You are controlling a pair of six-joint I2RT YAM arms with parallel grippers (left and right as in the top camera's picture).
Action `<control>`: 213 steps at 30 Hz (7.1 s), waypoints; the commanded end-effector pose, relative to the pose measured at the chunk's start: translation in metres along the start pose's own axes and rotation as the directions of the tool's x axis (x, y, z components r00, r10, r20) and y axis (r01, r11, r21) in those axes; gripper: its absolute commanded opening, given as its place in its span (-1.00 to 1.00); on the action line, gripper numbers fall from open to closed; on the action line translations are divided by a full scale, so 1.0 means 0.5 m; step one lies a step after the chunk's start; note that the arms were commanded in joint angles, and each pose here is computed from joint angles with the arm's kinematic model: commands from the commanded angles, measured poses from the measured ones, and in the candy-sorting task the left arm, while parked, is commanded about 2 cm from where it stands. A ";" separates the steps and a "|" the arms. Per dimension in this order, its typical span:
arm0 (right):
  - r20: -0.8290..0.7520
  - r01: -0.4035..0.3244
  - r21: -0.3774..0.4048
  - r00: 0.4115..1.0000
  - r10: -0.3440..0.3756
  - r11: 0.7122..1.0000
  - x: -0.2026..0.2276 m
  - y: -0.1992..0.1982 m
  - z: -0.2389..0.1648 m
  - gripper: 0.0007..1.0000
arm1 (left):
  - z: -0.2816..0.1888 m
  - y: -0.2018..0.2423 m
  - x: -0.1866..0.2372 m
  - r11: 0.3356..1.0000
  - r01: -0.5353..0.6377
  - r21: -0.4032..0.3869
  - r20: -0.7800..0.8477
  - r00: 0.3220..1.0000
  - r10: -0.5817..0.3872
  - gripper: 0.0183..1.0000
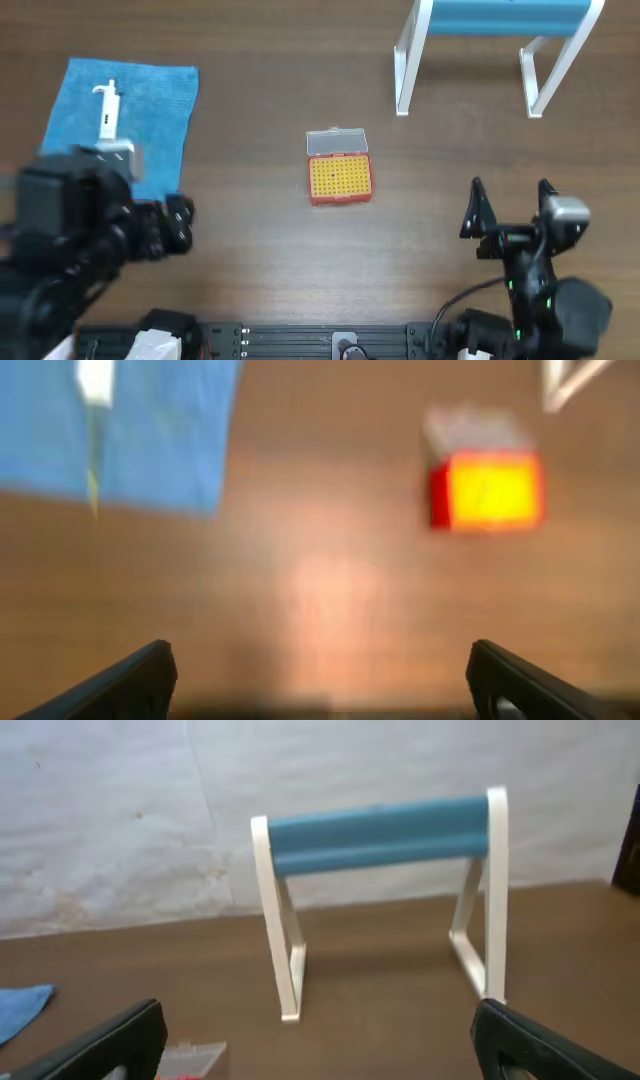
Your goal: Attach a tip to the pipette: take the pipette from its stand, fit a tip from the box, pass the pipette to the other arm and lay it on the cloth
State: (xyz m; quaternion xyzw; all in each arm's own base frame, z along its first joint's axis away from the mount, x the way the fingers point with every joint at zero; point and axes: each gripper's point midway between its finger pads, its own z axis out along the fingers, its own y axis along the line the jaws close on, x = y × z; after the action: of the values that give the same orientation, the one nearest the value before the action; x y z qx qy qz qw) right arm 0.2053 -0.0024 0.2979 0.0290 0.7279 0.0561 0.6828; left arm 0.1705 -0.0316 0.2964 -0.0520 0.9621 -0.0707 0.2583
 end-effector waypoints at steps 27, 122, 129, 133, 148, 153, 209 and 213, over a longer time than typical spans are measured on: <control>-0.384 -0.109 0.059 0.915 0.123 0.992 0.206 0.019 -0.118 0.95 | 0.080 0.057 0.102 0.992 0.114 0.049 0.309 0.943 -0.124 0.99; 0.004 0.308 -0.051 0.951 -0.308 0.950 0.278 0.010 0.099 0.95 | 0.307 0.053 0.004 0.981 -0.171 0.091 0.818 0.574 0.024 0.99; 0.001 0.263 -0.048 0.965 -0.263 0.964 0.278 0.009 0.099 0.95 | 0.307 0.053 0.004 0.981 -0.171 0.091 0.818 0.574 0.024 0.99; 0.015 0.264 -0.065 0.964 -0.264 0.962 0.273 0.016 0.099 0.95 | 0.307 0.053 0.004 0.981 -0.171 0.091 0.818 0.574 0.024 0.99; 0.004 0.297 -0.062 0.955 -0.298 0.953 0.279 0.014 0.099 0.95 | 0.307 0.053 0.004 0.981 -0.171 0.091 0.818 0.574 0.024 0.99; 0.005 0.297 -0.062 0.955 -0.297 0.953 0.279 0.014 0.099 0.95 | 0.308 0.053 0.004 0.981 -0.171 0.091 0.818 0.575 0.024 0.99; 0.005 0.297 -0.062 0.955 -0.297 0.953 0.278 0.014 0.099 0.95 | 0.308 0.053 0.004 0.981 -0.170 0.091 0.817 0.576 0.024 0.99; 0.005 0.297 -0.062 0.955 -0.297 0.953 0.279 0.014 0.099 0.95 | 0.308 0.053 0.004 0.981 -0.170 0.091 0.817 0.576 0.024 0.99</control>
State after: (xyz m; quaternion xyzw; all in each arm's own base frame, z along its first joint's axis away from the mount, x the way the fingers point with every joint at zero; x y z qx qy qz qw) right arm 0.2454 0.0228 0.1589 -0.1007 0.7231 -0.0233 0.6829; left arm 0.2451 -0.0212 0.1598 -0.0044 0.7301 -0.0950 0.6767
